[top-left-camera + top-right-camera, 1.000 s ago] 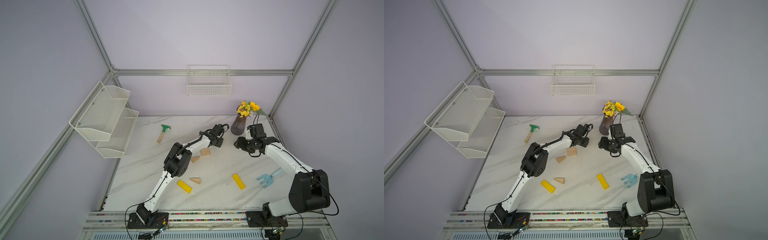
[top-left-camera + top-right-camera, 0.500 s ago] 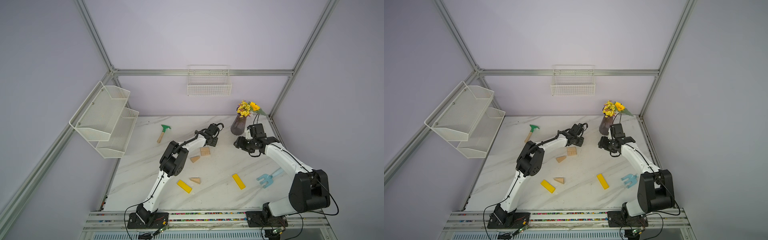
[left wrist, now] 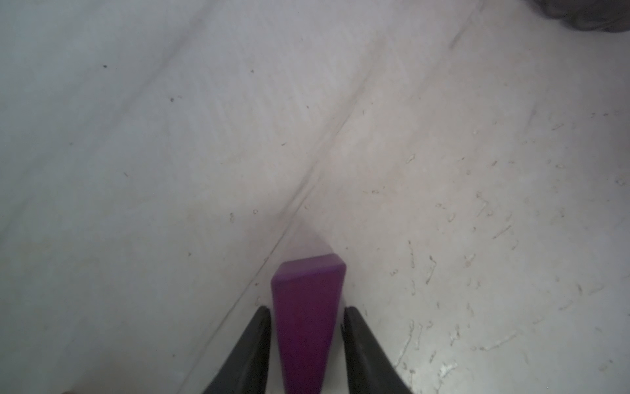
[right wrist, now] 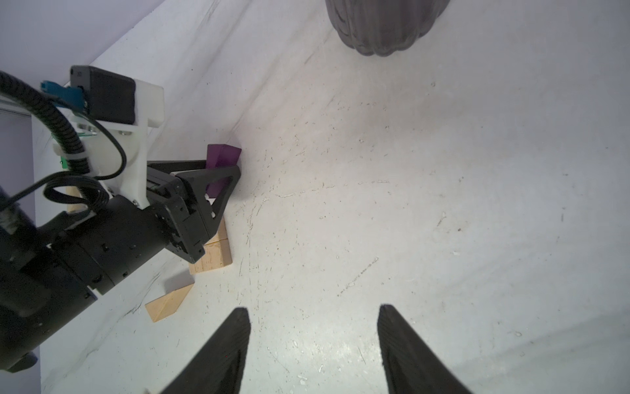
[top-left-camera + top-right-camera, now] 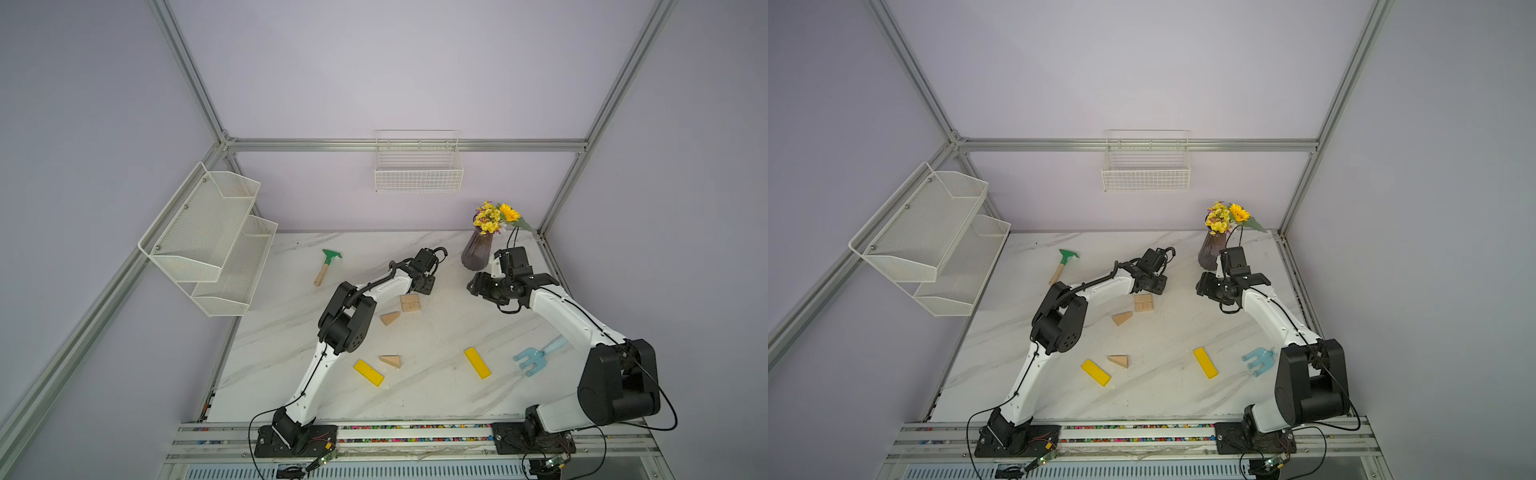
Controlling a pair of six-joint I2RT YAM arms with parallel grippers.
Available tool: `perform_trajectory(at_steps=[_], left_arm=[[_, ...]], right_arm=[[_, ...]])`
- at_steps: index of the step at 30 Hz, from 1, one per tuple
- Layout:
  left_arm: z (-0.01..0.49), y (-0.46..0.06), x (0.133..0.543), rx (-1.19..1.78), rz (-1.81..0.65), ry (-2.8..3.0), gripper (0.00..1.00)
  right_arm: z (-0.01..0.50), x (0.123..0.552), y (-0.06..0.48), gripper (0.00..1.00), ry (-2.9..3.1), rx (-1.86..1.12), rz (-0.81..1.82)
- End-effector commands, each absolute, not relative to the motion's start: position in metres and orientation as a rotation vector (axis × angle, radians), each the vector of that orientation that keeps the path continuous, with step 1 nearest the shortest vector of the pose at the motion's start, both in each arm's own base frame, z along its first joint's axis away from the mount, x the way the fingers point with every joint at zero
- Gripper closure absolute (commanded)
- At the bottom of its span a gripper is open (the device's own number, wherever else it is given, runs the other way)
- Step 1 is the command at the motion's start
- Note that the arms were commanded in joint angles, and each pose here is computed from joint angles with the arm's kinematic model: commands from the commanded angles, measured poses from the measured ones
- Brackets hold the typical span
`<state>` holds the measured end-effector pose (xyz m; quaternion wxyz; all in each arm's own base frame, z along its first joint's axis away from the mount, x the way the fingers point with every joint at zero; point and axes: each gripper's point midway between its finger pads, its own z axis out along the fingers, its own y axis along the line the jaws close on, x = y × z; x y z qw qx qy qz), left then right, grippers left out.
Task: Assemble a small pinwheel with building blocks
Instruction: Assemble the building block at the center of the board.
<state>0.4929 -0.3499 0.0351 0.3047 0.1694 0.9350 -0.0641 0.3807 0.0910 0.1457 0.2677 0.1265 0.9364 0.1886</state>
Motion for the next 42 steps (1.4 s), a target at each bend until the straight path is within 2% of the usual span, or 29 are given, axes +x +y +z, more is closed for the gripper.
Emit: perform_trajectory(at_steps=[1,4,9,16,32,42], left_arm=[[0.032,-0.337,0.480,0.445,-0.133,2.541,0.55],[0.031,-0.339,0.479,0.443,-0.148,2.544,0.51],[0.034,-0.341,0.475,0.435,-0.180,2.549,0.51],[0.037,-0.343,0.471,0.437,-0.224,2.546,0.59],[0.037,-0.351,0.466,0.454,-0.274,2.551,0.71],[0.038,-0.350,0.465,0.447,-0.274,2.551,0.71]], right_arm=[[0.146,0.382,0.090,0.36,2.514,0.347,0.517],[0.145,0.381,0.090,0.36,2.517,0.348,0.509],[0.147,0.382,0.088,0.36,2.515,0.350,0.502],[0.146,0.381,0.089,0.36,2.516,0.352,0.508],[0.146,0.380,0.089,0.36,2.514,0.353,0.509],[0.147,0.380,0.089,0.36,2.511,0.352,0.510]])
